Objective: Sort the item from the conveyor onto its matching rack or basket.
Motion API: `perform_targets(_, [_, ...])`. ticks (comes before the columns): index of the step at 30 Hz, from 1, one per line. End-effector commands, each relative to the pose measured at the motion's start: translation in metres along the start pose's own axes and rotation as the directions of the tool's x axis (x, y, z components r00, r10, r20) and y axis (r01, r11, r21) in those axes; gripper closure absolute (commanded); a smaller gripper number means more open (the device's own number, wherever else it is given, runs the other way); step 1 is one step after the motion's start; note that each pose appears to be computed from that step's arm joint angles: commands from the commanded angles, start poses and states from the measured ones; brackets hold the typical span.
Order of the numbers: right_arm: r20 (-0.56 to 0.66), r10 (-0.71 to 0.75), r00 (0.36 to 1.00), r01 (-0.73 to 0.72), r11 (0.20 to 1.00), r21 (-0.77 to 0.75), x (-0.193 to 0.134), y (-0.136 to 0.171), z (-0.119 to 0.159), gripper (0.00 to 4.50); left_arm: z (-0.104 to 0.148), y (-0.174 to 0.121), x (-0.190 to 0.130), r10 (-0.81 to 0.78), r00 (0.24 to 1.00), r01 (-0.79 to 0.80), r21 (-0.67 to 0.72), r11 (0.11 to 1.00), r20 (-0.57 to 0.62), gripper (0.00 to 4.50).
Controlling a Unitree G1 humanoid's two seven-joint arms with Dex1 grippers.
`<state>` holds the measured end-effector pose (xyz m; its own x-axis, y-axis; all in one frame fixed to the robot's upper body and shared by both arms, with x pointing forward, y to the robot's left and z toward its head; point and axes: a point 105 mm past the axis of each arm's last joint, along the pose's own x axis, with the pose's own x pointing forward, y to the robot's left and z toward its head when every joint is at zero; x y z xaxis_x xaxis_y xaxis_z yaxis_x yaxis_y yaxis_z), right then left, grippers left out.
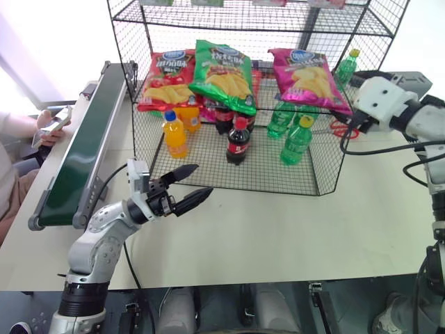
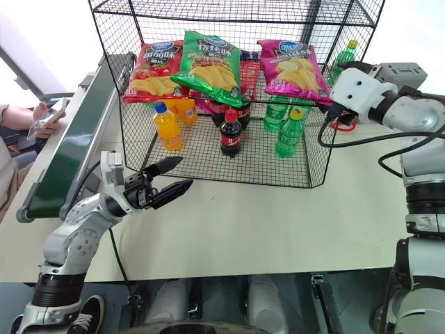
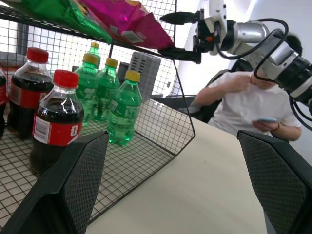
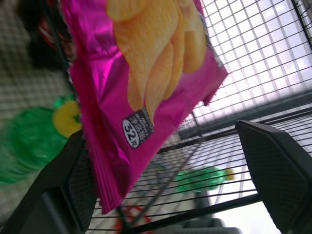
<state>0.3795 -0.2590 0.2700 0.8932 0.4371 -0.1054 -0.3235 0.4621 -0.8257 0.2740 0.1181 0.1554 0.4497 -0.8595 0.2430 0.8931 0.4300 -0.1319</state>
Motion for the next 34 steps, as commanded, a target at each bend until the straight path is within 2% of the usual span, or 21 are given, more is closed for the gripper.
perform_targets(1, [0.097, -0.026, 0.995, 0.011, 0.988, 0.151, -0.013, -0.021, 0.017, 0.21, 0.009, -0.005, 0.002, -0.021, 1.0, 0.02, 0.044, 0.999, 0.02, 0.0])
perform_targets(5, [0.155, -0.004, 0.988, -0.029, 0.977, 0.209, -0.017, -0.02, 0.025, 0.21, 0.008, -0.007, 0.003, -0.028, 1.0, 0.027, 0.05, 0.998, 0.014, 0.0])
perform_targets(7, [0.176, 0.05, 0.983, -0.091, 0.967, 0.237, -0.022, -0.011, 0.026, 0.21, 0.01, -0.006, 0.002, -0.025, 1.0, 0.024, 0.056, 0.998, 0.014, 0.0])
perform_targets(11, [0.308, 0.143, 0.941, -0.251, 0.904, 0.347, -0.038, 0.005, 0.044, 0.21, 0.012, -0.004, 0.0, -0.02, 1.0, 0.019, 0.072, 0.997, 0.006, 0.0])
perform_targets(12, [0.363, 0.136, 0.922, -0.283, 0.876, 0.39, -0.044, 0.006, 0.052, 0.21, 0.013, -0.001, -0.003, -0.007, 1.0, 0.006, 0.078, 0.997, 0.006, 0.0])
perform_targets(13, [0.464, 0.124, 0.877, -0.36, 0.809, 0.464, -0.05, 0.011, 0.07, 0.21, 0.016, 0.003, -0.007, 0.016, 1.0, -0.016, 0.098, 0.995, 0.004, 0.0])
perform_targets(15, [0.585, 0.114, 0.803, -0.485, 0.693, 0.532, -0.057, 0.026, 0.094, 0.21, 0.021, 0.009, -0.013, 0.055, 0.998, -0.056, 0.125, 0.991, 0.007, 0.0])
perform_targets(16, [0.623, 0.14, 0.77, -0.558, 0.623, 0.549, -0.056, 0.048, 0.104, 0.21, 0.025, 0.013, -0.017, 0.089, 0.996, -0.09, 0.14, 0.986, 0.013, 0.0])
perform_targets(17, [0.632, 0.209, 0.746, -0.614, 0.585, 0.53, -0.059, 0.074, 0.108, 0.21, 0.026, 0.016, -0.022, 0.121, 0.993, -0.121, 0.142, 0.983, 0.002, 0.0])
perform_targets(19, [0.636, 0.284, 0.717, -0.668, 0.541, 0.511, -0.065, 0.102, 0.112, 0.21, 0.027, 0.02, -0.028, 0.155, 0.988, -0.151, 0.14, 0.978, -0.014, 0.0])
perform_targets(22, [0.487, 0.391, 0.781, -0.624, 0.493, 0.606, -0.067, 0.145, 0.065, 0.21, 0.019, 0.026, -0.056, 0.24, 0.963, -0.219, 0.161, 0.962, -0.123, 0.0])
perform_targets(25, [0.488, 0.353, 0.798, -0.603, 0.476, 0.64, -0.068, 0.146, 0.06, 0.21, 0.023, 0.029, -0.077, 0.293, 0.94, -0.259, 0.195, 0.946, -0.173, 0.0])
perform_targets(26, [0.476, 0.367, 0.799, -0.601, 0.496, 0.627, -0.067, 0.15, 0.058, 0.21, 0.026, 0.034, -0.086, 0.34, 0.92, -0.293, 0.233, 0.927, -0.195, 0.0])
perform_targets(27, [0.445, 0.407, 0.798, -0.602, 0.507, 0.616, -0.066, 0.157, 0.052, 0.21, 0.028, 0.039, -0.093, 0.38, 0.9, -0.318, 0.277, 0.907, -0.211, 0.0])
perform_targets(29, [0.345, 0.52, 0.781, -0.62, 0.578, 0.531, -0.069, 0.178, 0.032, 0.21, 0.034, 0.041, -0.101, 0.403, 0.887, -0.316, 0.341, 0.885, -0.225, 0.0])
perform_targets(34, [0.385, 0.479, 0.789, -0.613, 0.564, 0.554, -0.063, 0.174, 0.031, 0.21, 0.04, 0.044, -0.113, 0.424, 0.868, -0.311, 0.383, 0.87, -0.258, 0.0])
